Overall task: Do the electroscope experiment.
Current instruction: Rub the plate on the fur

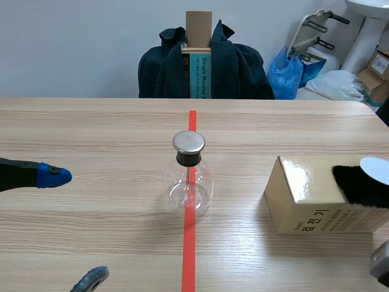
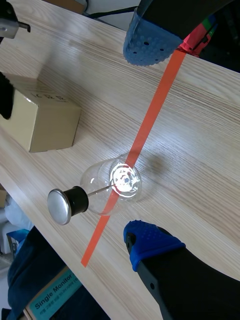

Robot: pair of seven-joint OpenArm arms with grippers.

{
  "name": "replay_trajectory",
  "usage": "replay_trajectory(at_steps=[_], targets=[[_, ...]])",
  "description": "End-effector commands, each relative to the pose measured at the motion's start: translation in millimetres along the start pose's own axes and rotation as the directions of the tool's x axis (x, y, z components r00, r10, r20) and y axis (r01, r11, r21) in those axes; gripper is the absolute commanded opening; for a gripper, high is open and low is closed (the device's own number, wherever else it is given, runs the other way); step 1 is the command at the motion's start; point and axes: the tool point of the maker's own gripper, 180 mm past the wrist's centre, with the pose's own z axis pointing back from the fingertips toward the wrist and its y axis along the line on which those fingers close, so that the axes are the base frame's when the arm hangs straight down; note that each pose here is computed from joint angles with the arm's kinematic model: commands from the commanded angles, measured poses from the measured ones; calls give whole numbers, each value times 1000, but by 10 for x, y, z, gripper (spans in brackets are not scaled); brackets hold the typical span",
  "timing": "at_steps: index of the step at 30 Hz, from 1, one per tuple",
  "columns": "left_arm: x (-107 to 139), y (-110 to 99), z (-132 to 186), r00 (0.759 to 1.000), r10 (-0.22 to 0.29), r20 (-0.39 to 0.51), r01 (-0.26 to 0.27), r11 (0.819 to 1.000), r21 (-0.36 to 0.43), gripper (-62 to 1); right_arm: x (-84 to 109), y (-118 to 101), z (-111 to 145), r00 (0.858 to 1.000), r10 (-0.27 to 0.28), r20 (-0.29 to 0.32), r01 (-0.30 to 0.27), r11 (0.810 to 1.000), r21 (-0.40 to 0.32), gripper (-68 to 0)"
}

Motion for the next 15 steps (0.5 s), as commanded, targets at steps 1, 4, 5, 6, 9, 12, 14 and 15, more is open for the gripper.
replay_trajectory(at_steps=[1,4,5,6,9,12,14,15], targets=[[94,1,-16,999,-2,35,2,1000,0,14,-11,-8,20,1000,-10,-11,10,1000,-1,-669],[94,1,-16,999,-1,35,1,1000,0,14,-8,0,23,1000,-15,-16,15,1000,0,-669],[94,1,-16,999,-1,35,1,1000,1,14,-8,-1,22,1000,-15,-16,15,1000,-1,-669],[93,1,-16,999,-1,35,1,1000,1,14,-8,1,22,1000,-15,-16,15,1000,0,-669],[95,10,-16,999,-2,36,2,1000,5,14,7,53,28,999,-36,-19,36,999,23,-669],[102,47,-15,999,-1,40,0,1000,26,14,39,112,50,999,-48,-16,49,998,48,-669],[102,47,-15,999,-1,40,0,1000,26,14,131,163,58,999,-50,22,48,996,72,-669],[102,47,-15,999,-1,40,0,1000,26,14,188,200,65,998,-52,44,48,995,90,-669]])
